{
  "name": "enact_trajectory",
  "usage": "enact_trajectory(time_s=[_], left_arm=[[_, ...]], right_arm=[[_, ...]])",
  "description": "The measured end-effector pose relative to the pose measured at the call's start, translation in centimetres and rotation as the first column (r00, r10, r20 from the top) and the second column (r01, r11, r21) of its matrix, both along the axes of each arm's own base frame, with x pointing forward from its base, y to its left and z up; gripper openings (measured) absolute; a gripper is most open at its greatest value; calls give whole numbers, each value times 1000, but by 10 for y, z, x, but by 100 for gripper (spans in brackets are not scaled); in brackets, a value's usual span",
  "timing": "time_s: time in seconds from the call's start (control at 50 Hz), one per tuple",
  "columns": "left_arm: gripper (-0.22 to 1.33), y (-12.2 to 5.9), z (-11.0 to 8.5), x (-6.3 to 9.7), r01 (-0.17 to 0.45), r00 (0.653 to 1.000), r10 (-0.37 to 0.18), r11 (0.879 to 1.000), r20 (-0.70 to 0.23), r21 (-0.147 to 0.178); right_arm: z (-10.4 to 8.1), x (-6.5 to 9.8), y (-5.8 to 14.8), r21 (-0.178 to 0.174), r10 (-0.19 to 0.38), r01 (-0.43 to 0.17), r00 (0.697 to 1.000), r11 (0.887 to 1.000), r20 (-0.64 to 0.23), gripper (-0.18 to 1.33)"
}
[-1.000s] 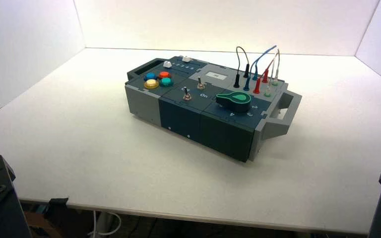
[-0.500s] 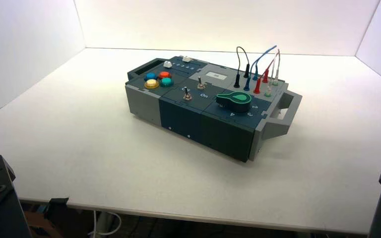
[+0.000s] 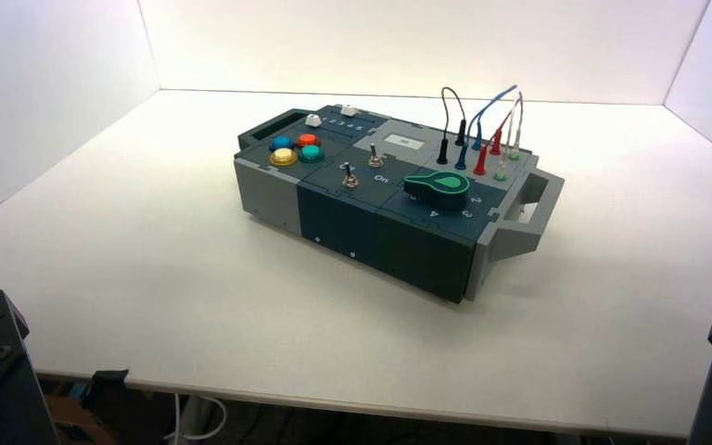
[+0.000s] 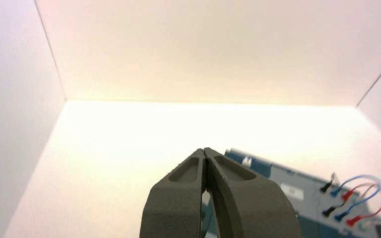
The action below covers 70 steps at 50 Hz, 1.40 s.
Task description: Move the bottom slider to position 2.
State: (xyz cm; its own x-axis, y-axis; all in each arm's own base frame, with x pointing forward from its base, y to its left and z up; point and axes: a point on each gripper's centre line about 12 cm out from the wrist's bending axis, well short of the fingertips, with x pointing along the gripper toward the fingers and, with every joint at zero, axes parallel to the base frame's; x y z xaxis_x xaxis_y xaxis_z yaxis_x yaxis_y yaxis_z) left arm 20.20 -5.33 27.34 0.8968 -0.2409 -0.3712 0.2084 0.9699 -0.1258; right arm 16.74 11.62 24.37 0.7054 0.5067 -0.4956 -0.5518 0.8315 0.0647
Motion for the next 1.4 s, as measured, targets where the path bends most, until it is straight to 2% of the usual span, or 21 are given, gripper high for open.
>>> enact_trajectory(time_s=[0.14, 0.18, 0.34, 0.36, 0.38, 0.52, 0.68, 0.74, 0.84, 1.04, 1.4], left_arm=[[-17, -8, -15, 27, 5, 997, -4, 1000, -79, 19], [-16, -16, -24, 45, 17, 992, -13, 999, -126, 33], [-17, -41, -43, 88, 59, 977, -47, 997, -210, 51], [-17, -41, -43, 89, 59, 977, -47, 997, -210, 51], [-17, -48, -47, 99, 70, 974, -56, 996, -222, 55], [-17, -72, -62, 129, 106, 961, -87, 993, -262, 59], [-17, -96, -86, 153, 145, 942, -115, 987, -315, 72], [-17, -101, -93, 157, 151, 937, -118, 986, -329, 75], [-17, -108, -115, 166, 159, 919, -116, 984, -377, 84], [-17, -110, -145, 169, 162, 889, -103, 982, -446, 96], [-17, -114, -175, 174, 170, 860, -92, 979, -503, 111]], right_arm=[[0, 0, 0, 1, 0, 0, 1000, 1000, -1, -14], [0, -1, 0, 4, -1, 1, 1000, 1000, -1, -14], [1, 0, -1, 5, -2, 2, 1000, 1000, 4, -14], [1, 0, -1, 5, -2, 2, 1000, 1000, 4, -14], [1, -1, -1, 6, -1, 1, 1000, 1000, 3, -14], [3, -2, -1, 11, -3, 3, 1000, 1000, 11, -14], [4, -3, -2, 13, 0, 0, 1000, 1000, 17, -14], [5, -3, -2, 14, 0, 0, 1000, 1000, 18, -14], [5, -3, -2, 14, -2, 2, 1000, 1000, 18, -14], [4, -2, -2, 12, -2, 2, 1000, 1000, 16, -14], [-1, 0, 0, -3, -2, 2, 1000, 1000, -4, -14]])
